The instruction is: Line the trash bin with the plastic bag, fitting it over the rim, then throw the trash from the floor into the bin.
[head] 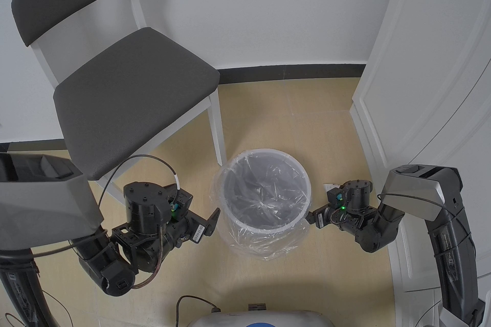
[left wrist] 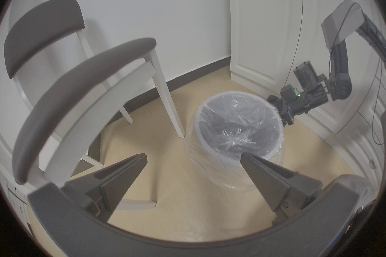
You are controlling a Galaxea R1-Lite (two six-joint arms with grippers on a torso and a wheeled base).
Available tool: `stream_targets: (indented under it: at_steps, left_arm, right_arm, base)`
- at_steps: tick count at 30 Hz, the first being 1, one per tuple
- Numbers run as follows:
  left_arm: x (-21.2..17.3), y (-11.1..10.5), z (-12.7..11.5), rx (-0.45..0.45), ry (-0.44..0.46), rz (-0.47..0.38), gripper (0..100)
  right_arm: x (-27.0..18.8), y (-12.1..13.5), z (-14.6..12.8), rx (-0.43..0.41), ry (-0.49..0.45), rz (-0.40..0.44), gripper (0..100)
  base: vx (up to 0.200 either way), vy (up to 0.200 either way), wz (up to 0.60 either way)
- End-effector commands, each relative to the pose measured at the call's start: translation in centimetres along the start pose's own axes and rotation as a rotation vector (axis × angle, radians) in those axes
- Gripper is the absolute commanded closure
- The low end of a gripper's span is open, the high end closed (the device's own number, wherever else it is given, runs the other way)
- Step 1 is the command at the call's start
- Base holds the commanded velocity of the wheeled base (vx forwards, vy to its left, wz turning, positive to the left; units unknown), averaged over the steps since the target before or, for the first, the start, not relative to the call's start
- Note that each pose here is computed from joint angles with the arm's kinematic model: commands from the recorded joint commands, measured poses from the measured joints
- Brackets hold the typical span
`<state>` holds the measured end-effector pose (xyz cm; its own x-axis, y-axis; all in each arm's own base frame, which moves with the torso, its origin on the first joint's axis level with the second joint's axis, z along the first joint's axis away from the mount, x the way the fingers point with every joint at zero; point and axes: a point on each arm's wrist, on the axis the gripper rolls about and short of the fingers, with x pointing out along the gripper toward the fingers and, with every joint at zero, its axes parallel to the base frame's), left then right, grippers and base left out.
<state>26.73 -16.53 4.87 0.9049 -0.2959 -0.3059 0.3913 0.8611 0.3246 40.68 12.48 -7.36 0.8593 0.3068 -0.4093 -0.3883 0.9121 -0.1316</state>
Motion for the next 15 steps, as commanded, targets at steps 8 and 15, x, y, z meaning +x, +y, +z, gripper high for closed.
stream_targets:
  at_steps: [8,15]
  left_arm:
    - [6.6,-0.5,-7.1,0.004,0.159,0.068,0]
    - [12.6,-0.8,-8.6,0.055,0.093,0.135,0]
  right_arm:
    - [-4.0,-1.4,4.2,-0.014,-0.052,-0.027,0]
    - [-6.4,-4.1,7.7,-0.007,-0.143,-0.094,0]
  base:
    - [0.0,0.0,0.0]
    - [0.0,0.0,0.0]
